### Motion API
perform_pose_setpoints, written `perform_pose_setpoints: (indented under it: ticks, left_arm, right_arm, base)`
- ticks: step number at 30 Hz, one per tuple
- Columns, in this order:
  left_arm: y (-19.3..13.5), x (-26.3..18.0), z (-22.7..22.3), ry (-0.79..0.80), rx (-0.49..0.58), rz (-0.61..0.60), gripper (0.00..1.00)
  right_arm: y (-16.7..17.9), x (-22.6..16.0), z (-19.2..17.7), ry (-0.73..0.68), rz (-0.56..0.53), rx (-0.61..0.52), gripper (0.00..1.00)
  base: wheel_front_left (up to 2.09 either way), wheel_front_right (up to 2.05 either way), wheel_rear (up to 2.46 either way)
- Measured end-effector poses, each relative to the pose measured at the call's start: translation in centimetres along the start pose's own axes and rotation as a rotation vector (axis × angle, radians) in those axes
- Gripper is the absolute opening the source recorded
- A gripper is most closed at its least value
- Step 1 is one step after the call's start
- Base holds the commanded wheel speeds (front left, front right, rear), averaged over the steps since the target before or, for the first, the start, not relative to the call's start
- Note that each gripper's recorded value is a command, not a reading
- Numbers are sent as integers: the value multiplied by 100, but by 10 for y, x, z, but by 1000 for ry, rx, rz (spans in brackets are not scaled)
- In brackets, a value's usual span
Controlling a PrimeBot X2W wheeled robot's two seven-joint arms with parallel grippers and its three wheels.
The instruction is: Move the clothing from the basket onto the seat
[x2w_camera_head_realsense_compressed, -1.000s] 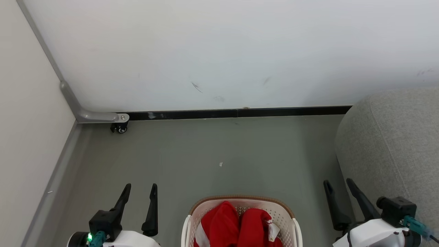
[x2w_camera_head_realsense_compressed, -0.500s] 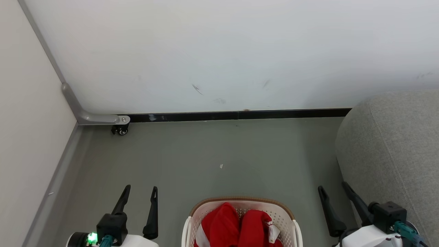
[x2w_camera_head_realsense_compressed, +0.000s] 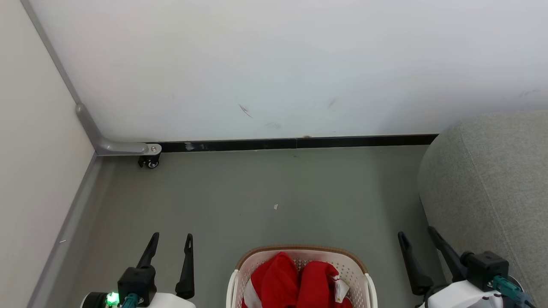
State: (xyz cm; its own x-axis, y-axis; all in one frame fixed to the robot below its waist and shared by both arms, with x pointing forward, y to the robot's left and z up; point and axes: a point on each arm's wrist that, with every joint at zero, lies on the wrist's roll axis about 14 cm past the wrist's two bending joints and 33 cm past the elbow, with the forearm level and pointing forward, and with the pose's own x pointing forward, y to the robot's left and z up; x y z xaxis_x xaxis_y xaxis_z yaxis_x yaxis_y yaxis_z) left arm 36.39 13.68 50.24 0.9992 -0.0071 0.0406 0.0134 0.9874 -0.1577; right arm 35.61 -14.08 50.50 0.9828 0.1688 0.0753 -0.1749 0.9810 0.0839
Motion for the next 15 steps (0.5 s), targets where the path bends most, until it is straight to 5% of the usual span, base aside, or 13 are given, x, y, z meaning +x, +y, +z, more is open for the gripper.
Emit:
perform_pose_setpoints:
  ticks: [15]
  left_arm:
    - [1,1,-4,12,0,3,100]
  right_arm:
    - [-1,1,-2,5,-3,2,100]
  base:
    - [0,0,0]
